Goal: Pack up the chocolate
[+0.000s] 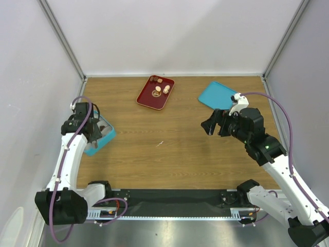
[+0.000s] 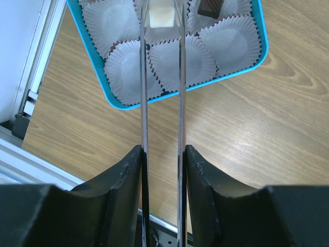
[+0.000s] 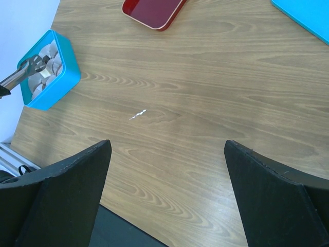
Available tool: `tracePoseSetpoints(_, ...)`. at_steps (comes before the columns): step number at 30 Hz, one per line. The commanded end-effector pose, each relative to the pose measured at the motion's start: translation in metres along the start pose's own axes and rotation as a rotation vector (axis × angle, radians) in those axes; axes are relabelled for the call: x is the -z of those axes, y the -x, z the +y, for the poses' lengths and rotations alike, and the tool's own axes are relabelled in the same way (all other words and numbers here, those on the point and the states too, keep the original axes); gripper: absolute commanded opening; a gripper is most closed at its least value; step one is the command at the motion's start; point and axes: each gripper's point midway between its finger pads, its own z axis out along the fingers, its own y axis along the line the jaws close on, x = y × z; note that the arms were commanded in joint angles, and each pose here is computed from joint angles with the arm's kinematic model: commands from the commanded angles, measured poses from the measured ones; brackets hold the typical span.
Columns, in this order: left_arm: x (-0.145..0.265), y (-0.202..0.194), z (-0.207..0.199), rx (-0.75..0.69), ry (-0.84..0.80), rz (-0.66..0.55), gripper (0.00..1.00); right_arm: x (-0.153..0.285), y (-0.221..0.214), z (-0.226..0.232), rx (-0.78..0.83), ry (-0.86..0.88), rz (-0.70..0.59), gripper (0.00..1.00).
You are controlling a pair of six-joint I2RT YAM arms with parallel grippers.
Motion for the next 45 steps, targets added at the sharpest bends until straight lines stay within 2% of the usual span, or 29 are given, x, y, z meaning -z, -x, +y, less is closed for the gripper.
tracePoseSetpoints(1, -0.003, 0.011, 0.004, 0.001, 0.018, -0.045, 0.42, 0.004, 0.019, 0.006, 0.020, 0.006, -0.053, 1.00)
tracePoseSetpoints(3, -0.002, 0.013, 0.004, -0.002, 0.019, -0.050, 0.46, 0.003, 0.019, 0.005, 0.020, 0.002, -0.054, 1.00)
tracePoseSetpoints(11, 0.007, 0.019, 0.005, -0.007, 0.015, -0.058, 0.47, 0.004, 0.020, 0.002, 0.023, -0.017, -0.061, 0.99)
tracePoseSetpoints(17, 0.050, 0.061, -0.008, -0.011, -0.100, -0.175, 0.47, 0.003, 0.021, 0.001, 0.014, -0.025, -0.063, 1.00)
tracePoseSetpoints(20, 0.068, 0.074, -0.039, -0.054, -0.227, -0.207, 0.46, 0.001, 0.022, 0.001, 0.005, -0.028, -0.063, 1.00)
tracePoseSetpoints(23, 0.073, 0.083, -0.067, -0.122, -0.260, -0.216, 0.46, -0.001, 0.021, -0.001, -0.007, -0.040, -0.057, 1.00)
tracePoseSetpoints(25, 0.075, 0.085, -0.096, -0.190, -0.303, -0.209, 0.46, -0.002, 0.020, -0.003, -0.016, -0.047, -0.052, 1.00)
tracePoseSetpoints(31, 0.095, 0.098, -0.187, -0.334, -0.482, -0.302, 0.47, -0.004, 0.019, -0.006, -0.026, -0.072, -0.043, 1.00)
tracePoseSetpoints(34, 0.087, 0.103, -0.227, -0.408, -0.521, -0.333, 0.47, -0.008, 0.020, -0.013, -0.034, -0.110, -0.049, 0.99)
tracePoseSetpoints(36, 0.068, 0.100, -0.249, -0.452, -0.513, -0.307, 0.47, -0.013, 0.018, -0.015, -0.038, -0.119, -0.042, 1.00)
tracePoseSetpoints(45, 0.008, 0.105, -0.316, -0.490, -0.506, -0.248, 0.49, -0.022, 0.021, -0.024, -0.025, -0.172, -0.034, 1.00)
